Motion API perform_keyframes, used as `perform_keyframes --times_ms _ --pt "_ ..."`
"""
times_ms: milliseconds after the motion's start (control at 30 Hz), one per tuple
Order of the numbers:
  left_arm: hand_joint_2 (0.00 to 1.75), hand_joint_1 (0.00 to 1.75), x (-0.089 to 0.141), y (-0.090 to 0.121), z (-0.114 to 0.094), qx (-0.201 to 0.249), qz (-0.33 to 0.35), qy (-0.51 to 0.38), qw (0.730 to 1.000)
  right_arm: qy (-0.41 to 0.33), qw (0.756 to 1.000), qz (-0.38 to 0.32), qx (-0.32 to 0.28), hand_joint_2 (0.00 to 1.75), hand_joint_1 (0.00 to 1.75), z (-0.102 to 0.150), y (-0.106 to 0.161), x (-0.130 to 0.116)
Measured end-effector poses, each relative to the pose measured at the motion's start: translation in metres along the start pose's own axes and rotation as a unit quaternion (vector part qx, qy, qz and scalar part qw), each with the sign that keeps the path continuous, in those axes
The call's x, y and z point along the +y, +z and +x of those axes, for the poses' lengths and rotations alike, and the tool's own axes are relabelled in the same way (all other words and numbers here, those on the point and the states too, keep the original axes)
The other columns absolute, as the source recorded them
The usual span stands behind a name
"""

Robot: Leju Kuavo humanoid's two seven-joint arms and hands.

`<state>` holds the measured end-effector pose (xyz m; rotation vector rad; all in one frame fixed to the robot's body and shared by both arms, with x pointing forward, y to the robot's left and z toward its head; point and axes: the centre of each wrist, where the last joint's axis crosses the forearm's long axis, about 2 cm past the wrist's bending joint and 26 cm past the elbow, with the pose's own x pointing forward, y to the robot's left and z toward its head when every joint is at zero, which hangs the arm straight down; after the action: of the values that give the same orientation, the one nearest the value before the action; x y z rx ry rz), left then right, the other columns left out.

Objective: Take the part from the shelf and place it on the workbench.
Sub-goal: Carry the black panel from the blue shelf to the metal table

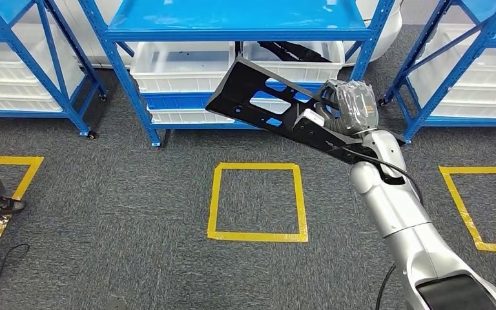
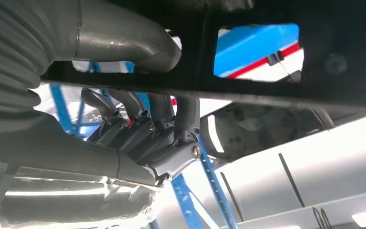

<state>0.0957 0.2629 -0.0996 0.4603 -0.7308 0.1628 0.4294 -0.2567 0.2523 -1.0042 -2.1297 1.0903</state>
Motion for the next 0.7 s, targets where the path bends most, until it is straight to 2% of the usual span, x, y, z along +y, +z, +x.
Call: perform_keyframes --times_ms 300,700 --pt "1.75 0.00 0.0033 0.0042 -0.0088 0.008 0.003 -0.006 1.000 -0.006 1.000 -0.003 -0.001 1.75 1.71 0.0048 -0.0003 0.0019" --pt "1.75 0.00 0.0064 0.0006 -0.0062 0.002 0.010 -0.011 1.000 -0.006 1.000 -0.005 -0.004 1.75 1.71 0.0082 -0.0024 0.0024"
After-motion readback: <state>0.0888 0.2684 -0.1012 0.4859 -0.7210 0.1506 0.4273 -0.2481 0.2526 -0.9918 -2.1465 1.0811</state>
